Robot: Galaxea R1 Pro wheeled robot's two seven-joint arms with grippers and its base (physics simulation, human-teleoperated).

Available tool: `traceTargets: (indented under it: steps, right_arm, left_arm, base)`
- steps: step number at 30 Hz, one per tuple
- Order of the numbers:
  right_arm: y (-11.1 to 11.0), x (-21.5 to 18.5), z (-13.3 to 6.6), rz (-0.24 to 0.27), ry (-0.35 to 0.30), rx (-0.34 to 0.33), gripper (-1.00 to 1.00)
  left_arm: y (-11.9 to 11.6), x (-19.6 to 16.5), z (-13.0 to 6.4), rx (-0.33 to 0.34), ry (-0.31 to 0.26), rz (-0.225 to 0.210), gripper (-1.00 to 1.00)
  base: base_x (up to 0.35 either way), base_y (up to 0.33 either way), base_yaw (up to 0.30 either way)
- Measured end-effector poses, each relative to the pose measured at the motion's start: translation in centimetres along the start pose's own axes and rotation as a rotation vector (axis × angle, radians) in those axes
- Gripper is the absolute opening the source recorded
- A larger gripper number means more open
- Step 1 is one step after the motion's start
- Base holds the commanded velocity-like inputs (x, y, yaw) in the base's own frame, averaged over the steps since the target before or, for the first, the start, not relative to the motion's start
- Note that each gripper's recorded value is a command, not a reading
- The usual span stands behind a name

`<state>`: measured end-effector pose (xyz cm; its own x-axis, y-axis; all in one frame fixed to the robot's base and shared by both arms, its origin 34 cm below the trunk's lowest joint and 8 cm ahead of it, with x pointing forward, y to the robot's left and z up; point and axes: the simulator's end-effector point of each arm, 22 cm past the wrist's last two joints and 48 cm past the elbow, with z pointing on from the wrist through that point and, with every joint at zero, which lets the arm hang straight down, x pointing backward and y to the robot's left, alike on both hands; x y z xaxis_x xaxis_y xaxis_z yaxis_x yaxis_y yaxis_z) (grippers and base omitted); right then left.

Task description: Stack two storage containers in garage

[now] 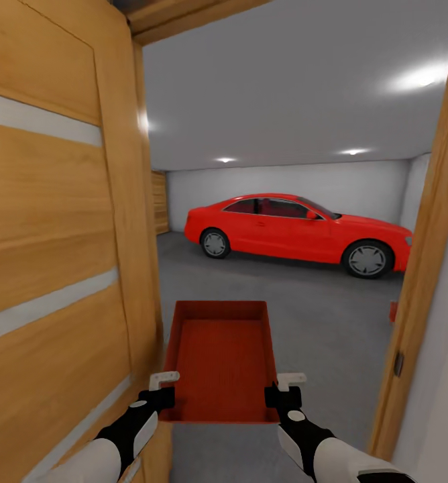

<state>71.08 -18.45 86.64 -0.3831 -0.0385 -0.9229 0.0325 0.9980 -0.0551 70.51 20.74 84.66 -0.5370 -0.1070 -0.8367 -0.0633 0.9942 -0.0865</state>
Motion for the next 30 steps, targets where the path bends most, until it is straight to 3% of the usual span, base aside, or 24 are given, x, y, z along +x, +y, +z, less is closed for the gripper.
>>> traceTargets:
  steps: [12, 25, 30]
  right_arm:
    - [0.01, 0.01, -0.01, 0.001, 0.000, 0.000, -1.00]
    - [0.01, 0.00, -0.01, 0.002, 0.000, 0.001, -1.00]
    - [0.02, 0.02, 0.04, 0.001, 0.001, 0.000, -1.00]
  left_arm:
    - [0.01, -0.03, 0.00, 0.000, 0.000, 0.001, -1.00]
    - [0.01, -0.06, -0.01, 0.000, 0.000, 0.001, -1.00]
    - [0.01, -0.04, 0.04, 0.000, 0.001, 0.001, -1.00]
  base:
    - [0.300, 0.170, -0.280]
    - [0.318, 0.008, -0.280]
    - [0.123, 0.000, -0.251]
